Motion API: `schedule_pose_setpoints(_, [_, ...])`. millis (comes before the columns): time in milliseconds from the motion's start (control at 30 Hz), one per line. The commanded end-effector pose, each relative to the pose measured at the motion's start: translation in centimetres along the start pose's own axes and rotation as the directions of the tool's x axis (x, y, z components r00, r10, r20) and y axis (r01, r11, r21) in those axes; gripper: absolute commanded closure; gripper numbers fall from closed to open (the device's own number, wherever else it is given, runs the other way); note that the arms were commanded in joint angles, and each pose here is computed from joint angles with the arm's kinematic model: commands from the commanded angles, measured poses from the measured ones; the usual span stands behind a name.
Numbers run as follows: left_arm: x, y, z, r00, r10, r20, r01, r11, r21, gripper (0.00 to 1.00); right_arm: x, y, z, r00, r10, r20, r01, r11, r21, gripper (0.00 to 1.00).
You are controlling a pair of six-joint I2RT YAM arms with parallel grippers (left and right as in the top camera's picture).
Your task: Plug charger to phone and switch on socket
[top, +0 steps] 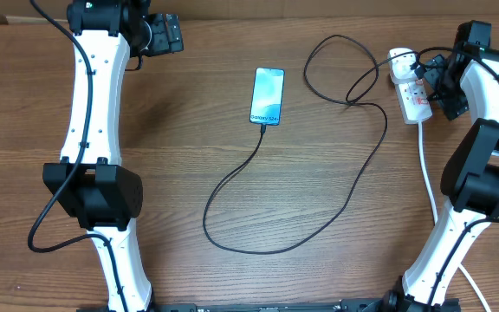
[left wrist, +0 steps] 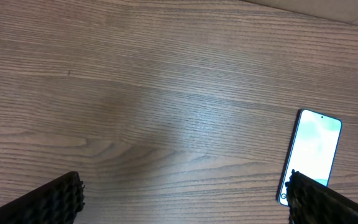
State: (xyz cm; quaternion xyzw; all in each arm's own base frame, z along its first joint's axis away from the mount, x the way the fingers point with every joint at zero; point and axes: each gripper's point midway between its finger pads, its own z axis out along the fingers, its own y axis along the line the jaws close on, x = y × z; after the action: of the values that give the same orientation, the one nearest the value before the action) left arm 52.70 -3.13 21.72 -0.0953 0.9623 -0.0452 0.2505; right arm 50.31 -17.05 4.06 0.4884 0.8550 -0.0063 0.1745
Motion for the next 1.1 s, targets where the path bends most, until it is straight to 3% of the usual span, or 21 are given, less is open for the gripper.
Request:
schedule_pose_setpoints(0, [0.3,-0.29,0.41,1.0,-0.009,-0.013,0.009,1.0,0.006,0.0,0.38,0.12,0.3,1.0,-0.001,-0.007,0.001,1.0,-0.001,0.0])
schedule_pose_setpoints(1067, [0.3,-0.29,0.41,1.0,-0.009,-0.013,0.009,1.0,0.006,0.0,1.36,0.73,0.92,1.0,-0.025,-0.012,0.025,1.0,0.011,0.0])
